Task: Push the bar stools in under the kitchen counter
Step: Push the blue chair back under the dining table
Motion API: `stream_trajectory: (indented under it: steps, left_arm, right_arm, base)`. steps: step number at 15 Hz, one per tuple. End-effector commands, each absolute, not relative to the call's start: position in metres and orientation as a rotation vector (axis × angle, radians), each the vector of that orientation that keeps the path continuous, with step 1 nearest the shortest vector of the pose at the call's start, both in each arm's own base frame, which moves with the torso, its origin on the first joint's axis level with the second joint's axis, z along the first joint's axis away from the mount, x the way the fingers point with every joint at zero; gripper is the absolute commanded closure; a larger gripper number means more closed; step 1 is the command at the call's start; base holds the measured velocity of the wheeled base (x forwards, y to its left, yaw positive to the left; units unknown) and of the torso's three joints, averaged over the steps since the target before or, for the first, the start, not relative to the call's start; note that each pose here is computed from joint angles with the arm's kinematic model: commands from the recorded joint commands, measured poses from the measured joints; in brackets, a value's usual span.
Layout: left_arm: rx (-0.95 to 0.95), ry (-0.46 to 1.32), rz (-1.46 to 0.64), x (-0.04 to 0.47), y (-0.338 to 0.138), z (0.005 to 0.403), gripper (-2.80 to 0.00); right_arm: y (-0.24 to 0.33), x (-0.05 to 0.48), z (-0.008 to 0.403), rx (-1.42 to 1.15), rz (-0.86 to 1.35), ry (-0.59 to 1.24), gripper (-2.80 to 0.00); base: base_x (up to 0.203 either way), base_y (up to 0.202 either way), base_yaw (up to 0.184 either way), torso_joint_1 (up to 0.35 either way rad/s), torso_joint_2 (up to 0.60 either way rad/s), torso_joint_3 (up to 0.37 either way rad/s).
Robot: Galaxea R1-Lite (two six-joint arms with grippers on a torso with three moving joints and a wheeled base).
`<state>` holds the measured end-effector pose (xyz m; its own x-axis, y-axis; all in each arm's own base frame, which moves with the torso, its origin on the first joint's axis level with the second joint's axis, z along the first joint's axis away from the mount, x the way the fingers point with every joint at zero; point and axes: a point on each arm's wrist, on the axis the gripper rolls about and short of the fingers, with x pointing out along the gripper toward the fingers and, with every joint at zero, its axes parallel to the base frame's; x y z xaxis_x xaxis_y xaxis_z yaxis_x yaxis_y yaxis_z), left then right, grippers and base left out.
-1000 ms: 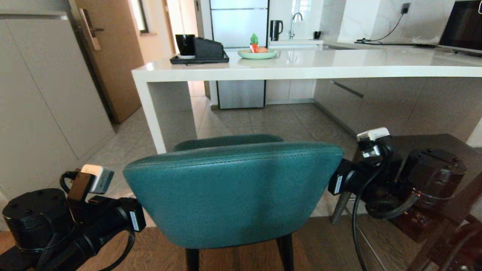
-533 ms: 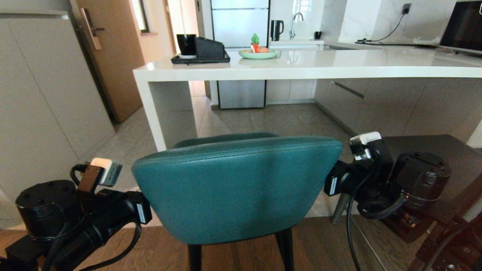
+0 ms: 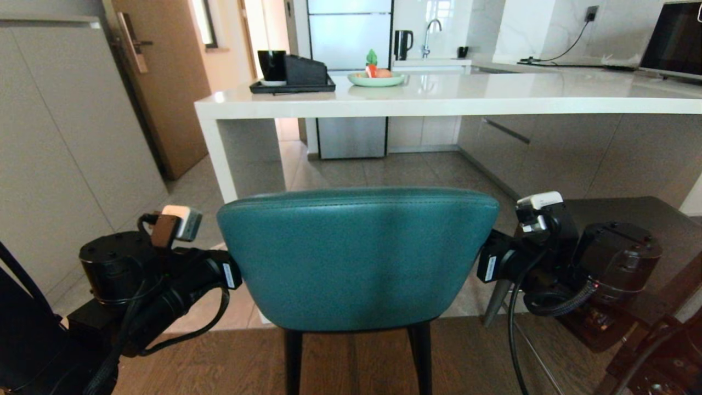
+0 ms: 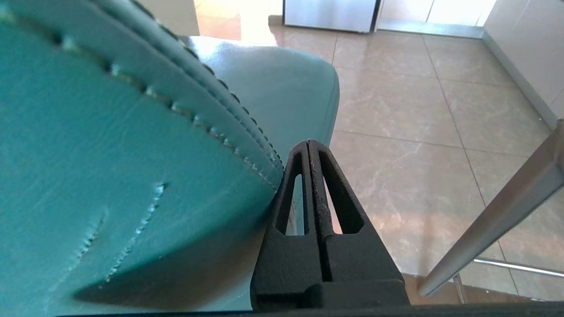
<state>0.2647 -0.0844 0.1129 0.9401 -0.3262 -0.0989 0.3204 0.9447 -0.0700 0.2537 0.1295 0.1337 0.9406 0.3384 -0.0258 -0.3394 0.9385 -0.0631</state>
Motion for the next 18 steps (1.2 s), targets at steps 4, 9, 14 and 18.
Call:
stream_trajectory:
  steps: [4, 9, 14, 18]
  left_arm:
    - [-0.047, 0.117, -0.321, 0.2678, -0.0844, 0.1097, 0.00]
    - [-0.006, 0.127, -0.223, 0.2663, -0.0866, 0.1054, 0.00]
    - [0.030, 0.117, -0.229, 0.2658, -0.0871, 0.1071, 0.00]
    - [0.032, 0.127, -0.232, 0.2654, -0.0873, 0.1047, 0.00]
  right_arm:
    - [0.1295, 0.2640, 0.1372, -0.055, 0.334, -0.012, 0.00]
    - [0.1273, 0.2625, 0.1346, -0.061, 0.328, 0.000, 0.00]
    - [0.1271, 0.2621, 0.1341, -0.063, 0.327, 0.002, 0.00]
    - [0.1268, 0.2617, 0.1334, -0.065, 0.327, 0.005, 0.00]
  base:
    - [0.000, 0.000, 0.000, 0.000, 0.00, 0.000]
    - [0.000, 0.000, 0.000, 0.000, 0.00, 0.000]
    - [0.000, 0.000, 0.000, 0.000, 0.00, 0.000]
    - [0.123, 0.000, 0.000, 0.003, 0.00, 0.003]
